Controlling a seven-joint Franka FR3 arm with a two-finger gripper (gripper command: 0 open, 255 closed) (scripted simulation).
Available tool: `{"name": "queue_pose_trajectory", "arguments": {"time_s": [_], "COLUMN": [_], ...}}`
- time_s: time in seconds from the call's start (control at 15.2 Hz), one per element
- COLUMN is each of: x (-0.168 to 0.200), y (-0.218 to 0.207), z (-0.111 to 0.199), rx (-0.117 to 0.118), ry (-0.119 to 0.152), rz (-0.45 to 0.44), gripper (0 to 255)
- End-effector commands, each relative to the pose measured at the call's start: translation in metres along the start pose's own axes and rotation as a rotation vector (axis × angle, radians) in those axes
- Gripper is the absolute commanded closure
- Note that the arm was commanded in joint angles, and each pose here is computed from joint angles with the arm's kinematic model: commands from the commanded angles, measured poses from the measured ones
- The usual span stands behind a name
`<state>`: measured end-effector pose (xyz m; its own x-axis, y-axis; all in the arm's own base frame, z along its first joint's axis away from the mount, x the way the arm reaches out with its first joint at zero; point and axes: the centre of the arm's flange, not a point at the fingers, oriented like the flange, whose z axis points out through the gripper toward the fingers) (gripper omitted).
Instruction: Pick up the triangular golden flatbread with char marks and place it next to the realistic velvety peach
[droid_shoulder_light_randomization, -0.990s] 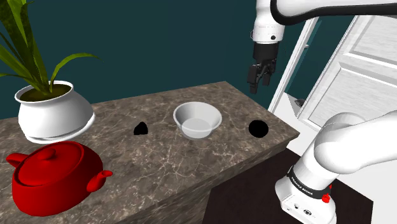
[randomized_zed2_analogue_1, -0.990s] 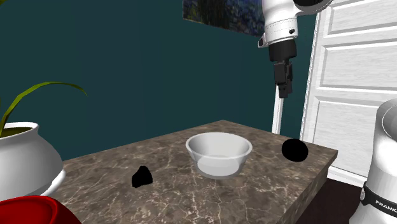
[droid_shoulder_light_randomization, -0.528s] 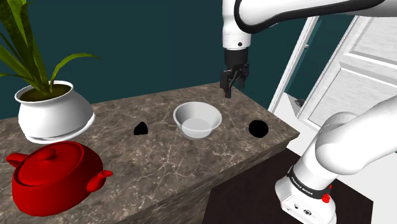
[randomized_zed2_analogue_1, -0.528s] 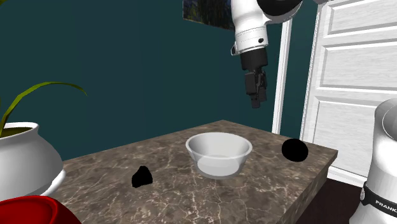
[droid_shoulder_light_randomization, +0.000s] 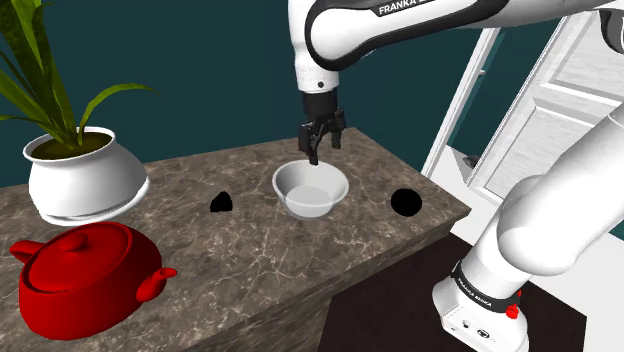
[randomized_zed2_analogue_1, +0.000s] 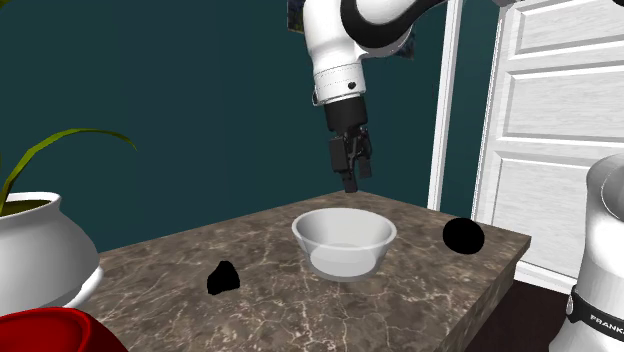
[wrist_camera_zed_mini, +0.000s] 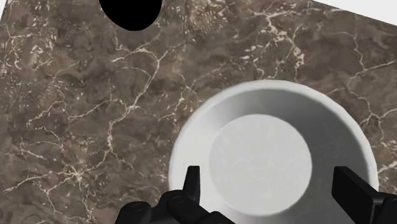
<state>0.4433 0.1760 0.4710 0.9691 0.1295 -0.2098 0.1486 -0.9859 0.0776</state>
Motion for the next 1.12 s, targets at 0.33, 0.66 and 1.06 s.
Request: {"name": "queue_pose_trajectory", "arguments": {"time_s": [0.33, 0.66, 1.06], "x": [0.066, 0.112, 0.164], "y": [-0.066, -0.116, -0.178], "z": [0.011, 0.021, 0.036], "rx": [-0.018, -0.032, -0.048], "ry": [-0.015, -0.026, -0.039], "rz": [-0.058, -0.099, -0.148], "gripper": [0, 0, 0]}}
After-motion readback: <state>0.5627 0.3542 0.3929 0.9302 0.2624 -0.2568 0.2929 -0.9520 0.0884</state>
